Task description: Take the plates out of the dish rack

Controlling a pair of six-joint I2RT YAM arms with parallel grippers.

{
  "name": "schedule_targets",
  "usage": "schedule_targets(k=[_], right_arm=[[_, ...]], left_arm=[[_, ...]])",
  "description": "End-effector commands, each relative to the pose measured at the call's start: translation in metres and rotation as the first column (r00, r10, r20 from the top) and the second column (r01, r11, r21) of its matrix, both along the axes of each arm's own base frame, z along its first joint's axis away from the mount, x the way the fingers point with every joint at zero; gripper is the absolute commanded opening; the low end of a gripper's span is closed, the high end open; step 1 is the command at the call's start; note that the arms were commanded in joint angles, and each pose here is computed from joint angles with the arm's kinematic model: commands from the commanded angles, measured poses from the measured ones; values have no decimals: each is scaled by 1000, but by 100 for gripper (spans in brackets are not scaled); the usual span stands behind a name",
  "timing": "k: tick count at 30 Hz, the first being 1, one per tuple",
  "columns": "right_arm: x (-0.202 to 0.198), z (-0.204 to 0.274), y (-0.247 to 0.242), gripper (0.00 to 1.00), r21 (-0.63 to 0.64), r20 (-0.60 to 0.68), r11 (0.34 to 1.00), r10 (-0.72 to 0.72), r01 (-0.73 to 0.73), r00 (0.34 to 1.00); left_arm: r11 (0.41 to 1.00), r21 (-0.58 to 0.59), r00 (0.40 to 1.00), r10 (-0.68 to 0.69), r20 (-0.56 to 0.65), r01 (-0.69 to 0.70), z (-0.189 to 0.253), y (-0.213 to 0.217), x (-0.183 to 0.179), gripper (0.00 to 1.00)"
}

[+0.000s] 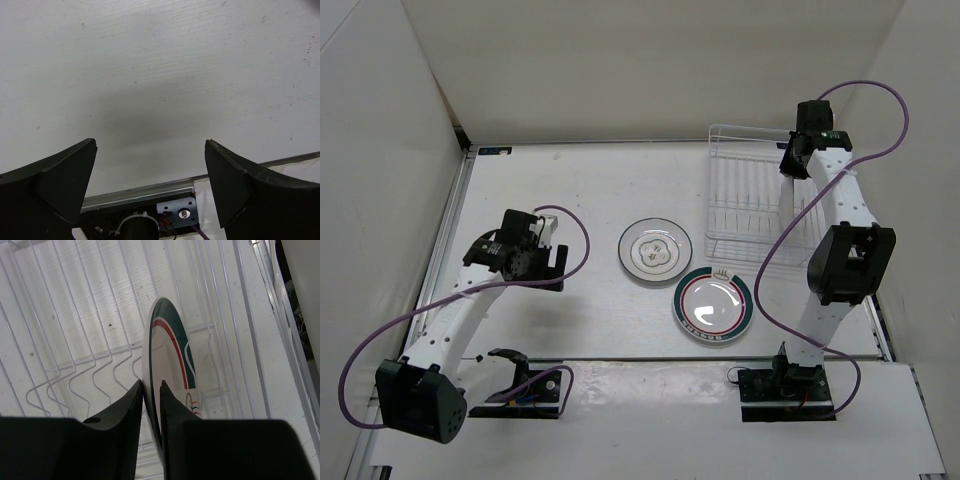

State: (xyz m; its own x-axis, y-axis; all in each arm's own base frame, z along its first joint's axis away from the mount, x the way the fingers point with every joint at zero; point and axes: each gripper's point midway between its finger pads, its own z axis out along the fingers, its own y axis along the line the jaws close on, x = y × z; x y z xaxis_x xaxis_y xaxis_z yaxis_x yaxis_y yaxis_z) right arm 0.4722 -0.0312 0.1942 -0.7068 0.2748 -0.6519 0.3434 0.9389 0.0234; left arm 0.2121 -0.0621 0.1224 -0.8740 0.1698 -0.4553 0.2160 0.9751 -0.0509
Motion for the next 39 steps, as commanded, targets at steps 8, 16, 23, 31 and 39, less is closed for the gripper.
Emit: schedule_targets(k=[8, 16, 23, 31, 39], right_arm=[[-4, 57, -25, 12, -87, 119, 995, -46, 57, 992], [-7, 74, -25, 9, -92, 159, 994, -43, 58, 986], [-9, 99, -23, 2, -83, 215, 995, -28, 47, 976], [-19, 134, -4, 0, -27, 297, 999, 27, -20, 955], [-29, 173, 31, 0, 34, 401, 984, 145, -173, 904]], left_arm=[[1000, -8, 1000, 1, 21, -1, 10, -2, 6, 100], [1000, -3, 1000, 4, 15, -4, 9, -1, 7, 100], [1000, -4, 1000, 3, 16, -3, 10, -1, 6, 100], [1000, -6, 1000, -1, 14, 1, 10, -2, 5, 100], [1000, -7, 1000, 2, 28, -2, 12, -1, 6, 100]])
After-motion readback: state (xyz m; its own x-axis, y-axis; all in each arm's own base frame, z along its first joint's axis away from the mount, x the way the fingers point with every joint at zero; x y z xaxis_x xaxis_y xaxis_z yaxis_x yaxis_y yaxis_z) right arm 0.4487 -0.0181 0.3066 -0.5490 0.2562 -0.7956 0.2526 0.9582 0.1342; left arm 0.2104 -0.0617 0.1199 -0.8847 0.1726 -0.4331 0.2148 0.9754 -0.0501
